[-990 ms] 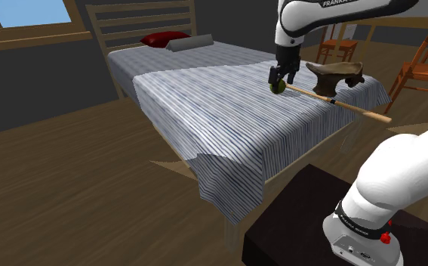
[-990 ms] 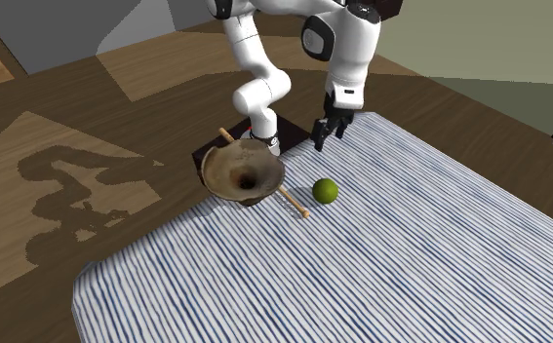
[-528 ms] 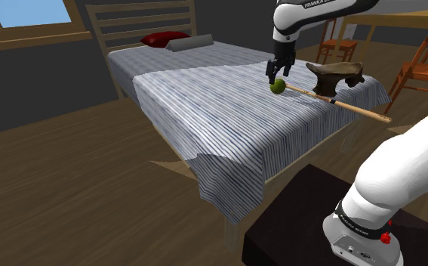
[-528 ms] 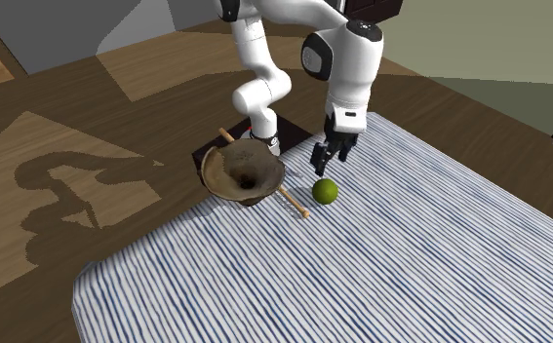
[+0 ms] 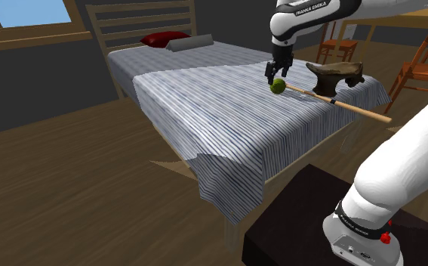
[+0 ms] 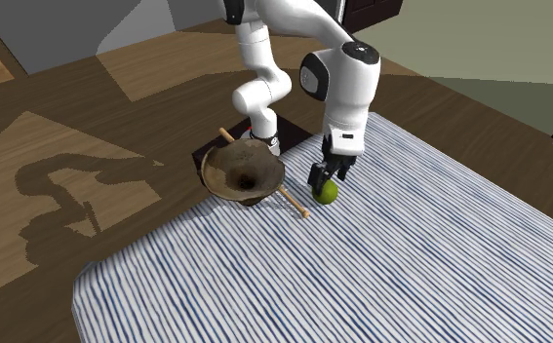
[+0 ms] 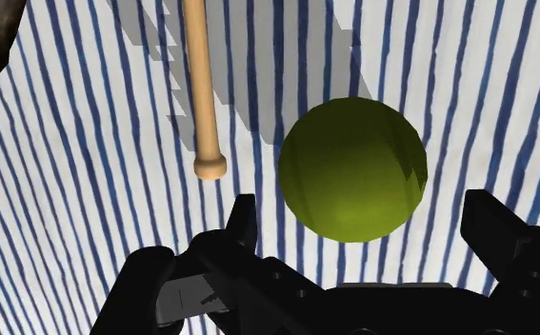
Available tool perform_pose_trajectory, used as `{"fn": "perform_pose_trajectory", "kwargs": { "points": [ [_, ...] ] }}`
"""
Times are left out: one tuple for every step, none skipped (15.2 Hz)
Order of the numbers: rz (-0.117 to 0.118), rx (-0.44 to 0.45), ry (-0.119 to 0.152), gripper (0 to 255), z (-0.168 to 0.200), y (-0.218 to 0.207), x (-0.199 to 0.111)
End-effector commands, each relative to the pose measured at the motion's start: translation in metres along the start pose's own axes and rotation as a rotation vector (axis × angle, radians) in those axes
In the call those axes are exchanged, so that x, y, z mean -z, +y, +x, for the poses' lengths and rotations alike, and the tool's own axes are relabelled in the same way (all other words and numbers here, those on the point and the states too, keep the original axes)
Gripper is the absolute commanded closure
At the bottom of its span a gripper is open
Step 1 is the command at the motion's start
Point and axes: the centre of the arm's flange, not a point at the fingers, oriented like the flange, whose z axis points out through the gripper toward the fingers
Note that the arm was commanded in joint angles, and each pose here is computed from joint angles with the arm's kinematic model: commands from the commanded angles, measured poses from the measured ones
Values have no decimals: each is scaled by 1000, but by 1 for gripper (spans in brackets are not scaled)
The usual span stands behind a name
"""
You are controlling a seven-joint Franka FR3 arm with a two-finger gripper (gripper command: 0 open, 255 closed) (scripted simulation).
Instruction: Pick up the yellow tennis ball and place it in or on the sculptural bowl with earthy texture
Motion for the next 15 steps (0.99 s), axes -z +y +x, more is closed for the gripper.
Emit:
{"fn": "perform_pose_trajectory", "kwargs": {
  "points": [
    [0, 0, 1, 0, 0, -1, -11],
    [0, 0, 1, 0, 0, -1, -19],
    [0, 0, 1, 0, 0, -1, -19],
    [0, 0, 1, 0, 0, -1, -19],
    [0, 0, 1, 0, 0, -1, -19],
    [0, 0, 1, 0, 0, -1, -19],
    [0, 0, 1, 0, 0, -1, -19],
    [0, 0, 1, 0, 0, -1, -19],
    [0, 0, 1, 0, 0, -1, -19],
    [0, 0, 1, 0, 0, -1, -19],
    [0, 0, 1, 255, 0, -1, -19],
    [0, 0, 1, 255, 0, -1, -19],
    [0, 0, 1, 255, 0, -1, -19],
    [0, 0, 1, 255, 0, -1, -19],
    [0, 0, 1, 255, 0, -1, -19]
  ]
}}
